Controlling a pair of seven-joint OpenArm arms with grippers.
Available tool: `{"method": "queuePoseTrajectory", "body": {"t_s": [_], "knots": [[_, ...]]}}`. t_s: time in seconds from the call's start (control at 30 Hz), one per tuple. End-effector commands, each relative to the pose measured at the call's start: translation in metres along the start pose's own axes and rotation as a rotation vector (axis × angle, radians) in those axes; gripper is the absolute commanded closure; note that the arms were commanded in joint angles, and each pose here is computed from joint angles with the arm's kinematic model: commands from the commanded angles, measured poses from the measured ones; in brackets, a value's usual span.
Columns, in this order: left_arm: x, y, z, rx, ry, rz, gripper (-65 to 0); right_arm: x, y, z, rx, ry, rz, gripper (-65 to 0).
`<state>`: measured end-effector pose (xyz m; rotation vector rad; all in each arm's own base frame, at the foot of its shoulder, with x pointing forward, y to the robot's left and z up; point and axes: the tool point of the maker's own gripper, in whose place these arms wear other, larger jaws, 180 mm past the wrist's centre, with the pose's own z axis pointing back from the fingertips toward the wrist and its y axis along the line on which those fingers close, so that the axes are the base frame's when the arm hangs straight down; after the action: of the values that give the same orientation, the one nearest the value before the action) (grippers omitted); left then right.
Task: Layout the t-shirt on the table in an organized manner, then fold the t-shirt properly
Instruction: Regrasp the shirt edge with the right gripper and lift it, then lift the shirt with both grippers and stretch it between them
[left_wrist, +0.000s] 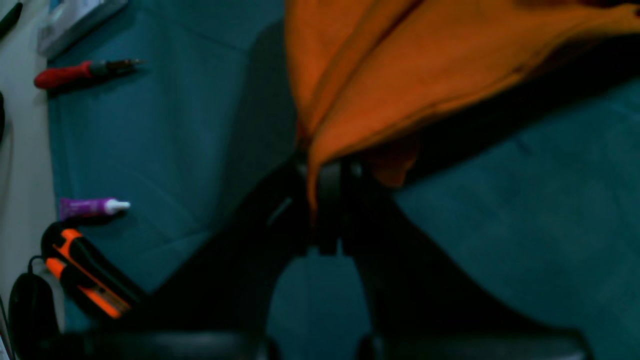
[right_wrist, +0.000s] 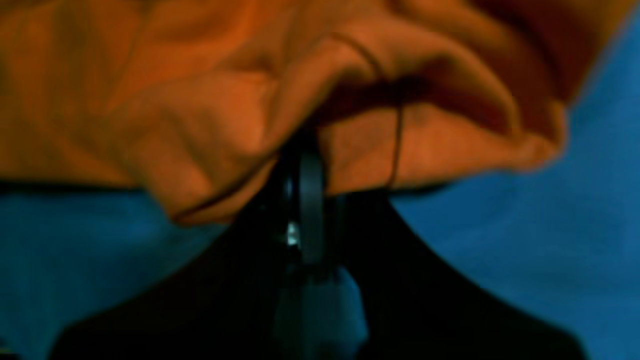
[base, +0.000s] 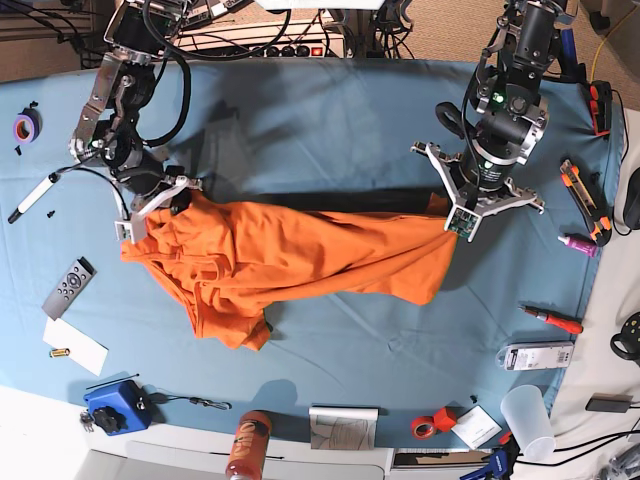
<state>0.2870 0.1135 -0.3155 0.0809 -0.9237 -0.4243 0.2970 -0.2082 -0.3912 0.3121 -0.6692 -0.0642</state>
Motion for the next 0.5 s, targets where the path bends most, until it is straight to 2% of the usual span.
{"method": "queuePoseTrajectory", "body": {"t_s": [0.0, 0.1, 0.23, 0.33, 0.47], "knots": [[0.012, 0.006, 0.003, 0.02, -0.045, -0.006, 0.0, 0.008, 0.003, 0.005, 0.011, -0.005, 0.012, 0.0], [0.012, 0.006, 0.003, 0.02, -0.044, -0.006, 0.0, 0.023, 0.018, 0.017, 0.048, -0.043, 0.05, 0.0], [0.012, 0.006, 0.003, 0.021, -0.044, -0.007, 0.0, 0.06, 0.049, 0.049, 0.092, -0.164, 0.187, 0.0], [0.011, 0.006, 0.003, 0.021, -0.043, -0.007, 0.0, 0.079, 0.062, 0.079, 0.05, -0.251, 0.28, 0.0], [0.003, 0.009, 0.003, 0.033, 0.005, -0.015, 0.0, 0.077, 0.054, 0.115, -0.034, -0.316, 0.308, 0.0]]}}
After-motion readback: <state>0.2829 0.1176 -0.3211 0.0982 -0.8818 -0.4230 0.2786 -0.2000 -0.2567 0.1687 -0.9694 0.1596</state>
